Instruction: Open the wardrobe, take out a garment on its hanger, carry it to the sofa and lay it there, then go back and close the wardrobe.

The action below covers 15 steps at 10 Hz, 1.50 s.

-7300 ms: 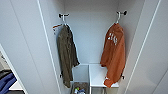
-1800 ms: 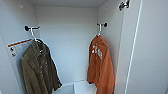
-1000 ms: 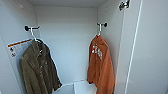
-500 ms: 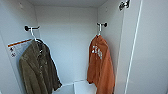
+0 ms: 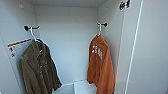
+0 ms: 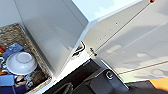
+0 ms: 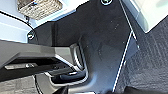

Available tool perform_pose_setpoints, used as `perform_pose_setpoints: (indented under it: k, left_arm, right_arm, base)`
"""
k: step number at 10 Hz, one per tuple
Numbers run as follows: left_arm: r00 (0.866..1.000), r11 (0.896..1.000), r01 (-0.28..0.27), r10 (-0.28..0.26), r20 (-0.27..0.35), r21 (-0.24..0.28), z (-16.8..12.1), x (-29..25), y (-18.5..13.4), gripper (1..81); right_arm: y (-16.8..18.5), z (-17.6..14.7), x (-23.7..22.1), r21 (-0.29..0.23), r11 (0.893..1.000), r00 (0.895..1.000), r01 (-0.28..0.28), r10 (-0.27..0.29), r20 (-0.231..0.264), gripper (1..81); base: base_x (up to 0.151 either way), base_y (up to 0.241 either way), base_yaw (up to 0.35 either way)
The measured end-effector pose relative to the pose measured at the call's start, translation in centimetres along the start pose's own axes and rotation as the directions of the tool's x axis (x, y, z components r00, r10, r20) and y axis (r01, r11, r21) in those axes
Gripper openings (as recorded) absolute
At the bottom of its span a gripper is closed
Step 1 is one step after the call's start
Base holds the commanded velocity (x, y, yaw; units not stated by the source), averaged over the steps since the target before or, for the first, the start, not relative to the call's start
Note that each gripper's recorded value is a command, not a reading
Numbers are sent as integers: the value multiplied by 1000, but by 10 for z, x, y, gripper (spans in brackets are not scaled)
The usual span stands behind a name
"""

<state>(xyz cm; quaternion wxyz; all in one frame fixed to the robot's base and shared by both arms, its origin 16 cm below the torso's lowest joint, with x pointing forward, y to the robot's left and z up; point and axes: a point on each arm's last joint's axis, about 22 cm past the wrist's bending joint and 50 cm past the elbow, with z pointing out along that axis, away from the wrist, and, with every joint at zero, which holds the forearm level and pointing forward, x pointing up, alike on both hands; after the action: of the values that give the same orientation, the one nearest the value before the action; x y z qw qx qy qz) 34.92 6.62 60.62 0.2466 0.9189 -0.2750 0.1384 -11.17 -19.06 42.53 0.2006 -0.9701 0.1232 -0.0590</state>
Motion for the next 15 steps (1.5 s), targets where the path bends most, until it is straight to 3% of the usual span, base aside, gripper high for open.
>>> perform_pose_setpoints:
  k: [6, 8, 12, 15]
  left_arm:
    - [999, 999, -38, 38, -19, 29, -47, 132, 18, 811]
    - [996, 998, -56, 58, -64, 30, -75, 193, 38, 811]
    - [988, 999, -28, 31, -155, 17, -138, 291, 81, 811]
    - [963, 1000, -6, 4, -271, -5, -211, 379, 125, 811]
  right_arm:
    - [3, 0, 8, -7, 1000, 1000, 1, -1, -7, 811]
    - [3, 0, 8, -8, 1000, 1000, 0, 0, -7, 811]
    - [-1, 1, 7, -3, 1000, 1000, -1, 1, -6, 811]
    - [-1, 1, 7, -3, 1000, 1000, -5, 5, -5, 811]
  base:
    - [0, 0, 0]
    - [0, 0, 0]
    - [0, 0, 0]
    - [0, 0, 0]
